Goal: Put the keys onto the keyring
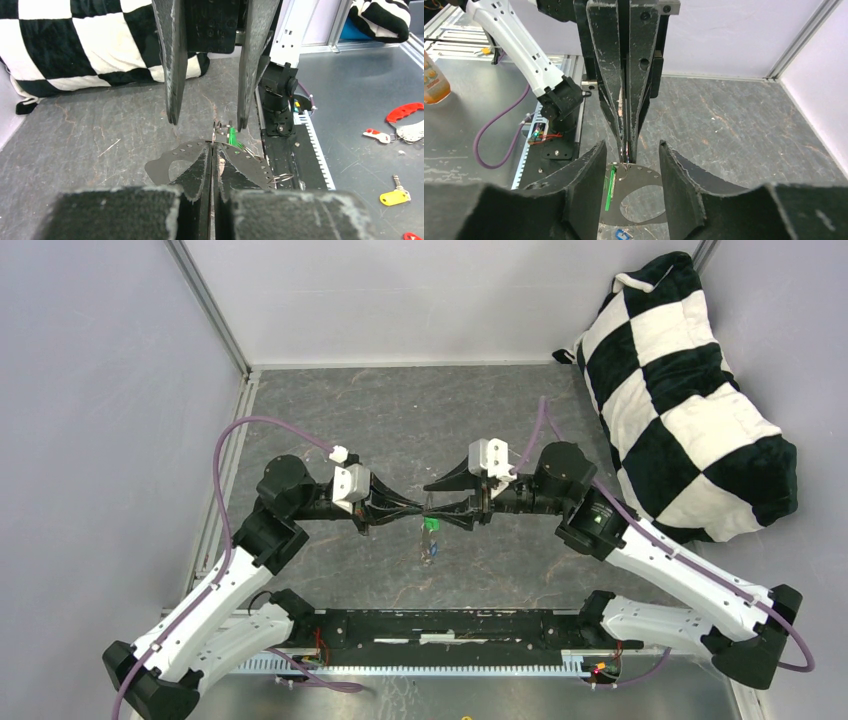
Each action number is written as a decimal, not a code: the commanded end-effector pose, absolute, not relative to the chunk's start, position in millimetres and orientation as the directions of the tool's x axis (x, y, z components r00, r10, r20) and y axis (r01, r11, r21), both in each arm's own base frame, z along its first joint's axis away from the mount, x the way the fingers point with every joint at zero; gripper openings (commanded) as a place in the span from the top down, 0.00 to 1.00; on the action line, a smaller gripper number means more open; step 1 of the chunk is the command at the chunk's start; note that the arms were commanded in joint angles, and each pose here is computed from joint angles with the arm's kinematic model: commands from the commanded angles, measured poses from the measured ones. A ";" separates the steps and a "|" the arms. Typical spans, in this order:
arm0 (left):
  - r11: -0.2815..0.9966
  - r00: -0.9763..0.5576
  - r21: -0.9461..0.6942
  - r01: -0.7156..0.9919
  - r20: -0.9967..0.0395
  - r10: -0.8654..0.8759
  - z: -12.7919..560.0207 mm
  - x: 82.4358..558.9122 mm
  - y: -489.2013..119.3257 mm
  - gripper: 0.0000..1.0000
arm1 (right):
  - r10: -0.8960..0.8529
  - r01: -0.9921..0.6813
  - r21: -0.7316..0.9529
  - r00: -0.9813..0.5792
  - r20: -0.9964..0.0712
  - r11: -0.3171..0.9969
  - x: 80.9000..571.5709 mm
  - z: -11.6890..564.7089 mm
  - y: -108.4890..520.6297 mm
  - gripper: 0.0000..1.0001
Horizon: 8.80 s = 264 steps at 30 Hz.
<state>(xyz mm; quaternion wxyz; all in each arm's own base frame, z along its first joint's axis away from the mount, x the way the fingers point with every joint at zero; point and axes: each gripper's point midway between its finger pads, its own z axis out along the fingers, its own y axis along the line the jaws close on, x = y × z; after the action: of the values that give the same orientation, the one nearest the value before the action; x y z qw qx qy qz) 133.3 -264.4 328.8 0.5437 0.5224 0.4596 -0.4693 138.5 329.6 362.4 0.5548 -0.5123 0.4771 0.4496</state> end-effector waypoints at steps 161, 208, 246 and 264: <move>-0.043 0.135 0.141 0.989 -0.984 -0.113 375.0 126.3 -270.8 0.98 | -0.066 -0.978 0.070 -0.084 -0.994 0.197 152.1 369.0 294.1 0.58; -0.062 0.149 0.152 0.986 -0.988 -0.046 361.2 126.4 -269.6 0.92 | -0.002 -0.998 0.022 -0.022 -1.000 0.053 148.2 378.3 318.2 0.99; -0.151 0.312 0.280 0.948 -0.911 0.269 300.3 152.3 -268.3 0.98 | -0.244 -0.993 0.034 -0.061 -0.968 0.110 161.9 360.6 332.6 0.79; 0.024 0.091 0.089 0.996 -0.992 -0.087 377.3 146.0 -282.5 0.98 | 0.039 -0.979 0.116 -0.111 -0.993 0.165 138.9 371.4 295.8 0.38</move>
<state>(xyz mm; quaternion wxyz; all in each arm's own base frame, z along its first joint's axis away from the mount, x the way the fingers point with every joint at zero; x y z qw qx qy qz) 148.7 -280.0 339.9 0.5132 0.5205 0.4938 -0.4710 144.8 287.8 367.9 0.5224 -0.4342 0.5799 0.4497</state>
